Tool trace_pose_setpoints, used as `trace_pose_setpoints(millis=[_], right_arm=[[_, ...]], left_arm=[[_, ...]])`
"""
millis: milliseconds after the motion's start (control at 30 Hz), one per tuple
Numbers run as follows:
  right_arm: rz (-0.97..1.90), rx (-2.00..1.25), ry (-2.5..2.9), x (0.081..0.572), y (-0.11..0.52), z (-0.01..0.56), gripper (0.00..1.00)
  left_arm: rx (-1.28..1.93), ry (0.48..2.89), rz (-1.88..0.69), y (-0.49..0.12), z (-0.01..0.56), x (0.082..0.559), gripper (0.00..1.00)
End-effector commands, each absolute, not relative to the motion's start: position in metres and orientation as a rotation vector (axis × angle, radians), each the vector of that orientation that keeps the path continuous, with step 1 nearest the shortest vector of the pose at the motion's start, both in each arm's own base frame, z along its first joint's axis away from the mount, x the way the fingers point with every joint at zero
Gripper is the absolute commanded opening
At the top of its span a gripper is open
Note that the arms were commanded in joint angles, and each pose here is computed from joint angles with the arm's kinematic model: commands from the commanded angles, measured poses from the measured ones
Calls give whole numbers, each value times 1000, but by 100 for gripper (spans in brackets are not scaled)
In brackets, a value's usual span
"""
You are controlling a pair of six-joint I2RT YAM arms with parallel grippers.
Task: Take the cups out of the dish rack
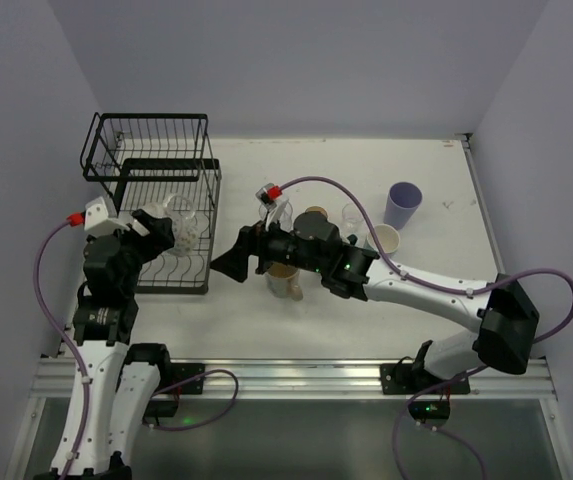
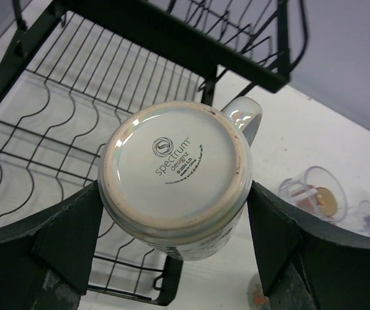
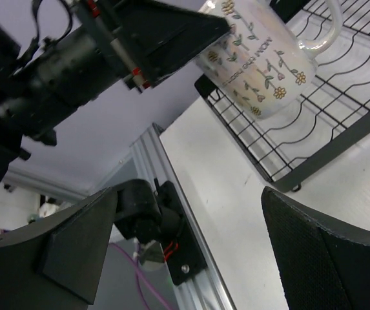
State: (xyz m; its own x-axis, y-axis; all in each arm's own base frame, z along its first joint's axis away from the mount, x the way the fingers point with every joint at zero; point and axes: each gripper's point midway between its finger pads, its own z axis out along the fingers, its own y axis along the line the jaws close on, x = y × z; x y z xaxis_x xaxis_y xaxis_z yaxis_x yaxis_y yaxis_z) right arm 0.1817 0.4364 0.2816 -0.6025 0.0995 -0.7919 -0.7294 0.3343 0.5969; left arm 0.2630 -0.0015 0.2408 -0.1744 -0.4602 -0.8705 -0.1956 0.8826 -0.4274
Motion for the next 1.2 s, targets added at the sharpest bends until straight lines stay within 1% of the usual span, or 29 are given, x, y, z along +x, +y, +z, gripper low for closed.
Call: trace_pose_setpoints(millis=[0, 233, 467, 800, 900, 1033, 1067, 1133, 1167], right_arm=[[1464, -430, 1686, 203, 439, 330, 95], [1532, -383, 1723, 223, 444, 317, 95], [1652, -416, 1693, 213, 456, 325, 95], [1708, -414, 1632, 210, 457, 333, 93], [1724, -410, 1559, 211, 456, 346, 90], [1717, -403, 1480, 211, 450, 362, 82], [1708, -405, 1461, 212, 449, 366, 79], [1689, -394, 1429, 214, 445, 372, 75], [1675, -397, 1400, 213, 440, 379, 71]], left_arm=[[-403, 1493, -451, -27, 338, 257, 0], [-330, 1441, -657, -60, 368, 245, 0], [-285, 1412, -842, -86, 385, 235, 0], [-258, 1399, -973, -103, 391, 228, 0], [-243, 1403, -1042, -112, 389, 225, 0], [-207, 1383, -1123, -123, 393, 220, 0], [-194, 1374, -1151, -126, 396, 217, 0], [-177, 1380, -1181, -131, 391, 216, 0], [-151, 1371, -1207, -135, 392, 213, 0]])
